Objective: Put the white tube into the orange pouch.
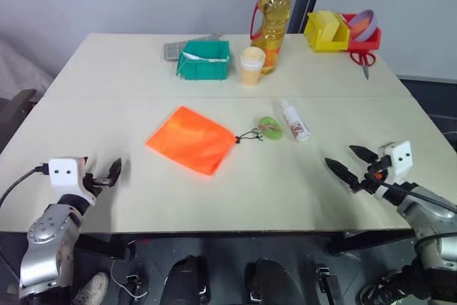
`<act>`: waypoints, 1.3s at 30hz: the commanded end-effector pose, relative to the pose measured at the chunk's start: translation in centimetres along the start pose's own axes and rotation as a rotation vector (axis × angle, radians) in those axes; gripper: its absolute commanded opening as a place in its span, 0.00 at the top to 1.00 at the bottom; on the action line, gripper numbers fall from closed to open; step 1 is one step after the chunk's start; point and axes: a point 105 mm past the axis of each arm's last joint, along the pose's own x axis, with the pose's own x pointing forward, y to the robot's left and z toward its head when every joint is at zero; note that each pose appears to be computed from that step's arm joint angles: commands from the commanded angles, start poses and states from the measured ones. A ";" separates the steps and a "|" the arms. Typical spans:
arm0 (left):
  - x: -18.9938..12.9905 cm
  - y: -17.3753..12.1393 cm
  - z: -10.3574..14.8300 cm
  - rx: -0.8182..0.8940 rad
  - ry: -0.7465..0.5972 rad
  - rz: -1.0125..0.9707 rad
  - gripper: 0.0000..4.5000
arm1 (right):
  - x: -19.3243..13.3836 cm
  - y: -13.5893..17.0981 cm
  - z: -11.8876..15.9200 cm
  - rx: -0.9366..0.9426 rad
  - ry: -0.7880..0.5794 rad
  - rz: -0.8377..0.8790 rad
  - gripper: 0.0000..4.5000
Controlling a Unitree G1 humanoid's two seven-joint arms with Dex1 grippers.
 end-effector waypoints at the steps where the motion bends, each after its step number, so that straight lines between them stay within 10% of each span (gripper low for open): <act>1: -0.2 0.2 1.5 0.022 -0.044 -0.007 0.00 | -0.2 0.0 1.5 -0.043 -0.033 -0.006 0.01; 10: 1.2 -1.9 4.1 0.050 -0.095 -0.102 0.00 | -0.3 0.5 2.2 -0.051 -0.043 -0.004 0.01; 25: 2.0 -18.2 9.3 0.317 -0.194 -0.583 0.00 | 0.7 5.4 4.0 -0.068 -0.073 0.158 0.01; 39: 2.7 -23.7 6.1 0.675 -0.095 -0.611 0.00 | 1.6 11.7 3.3 -0.081 -0.035 0.423 0.01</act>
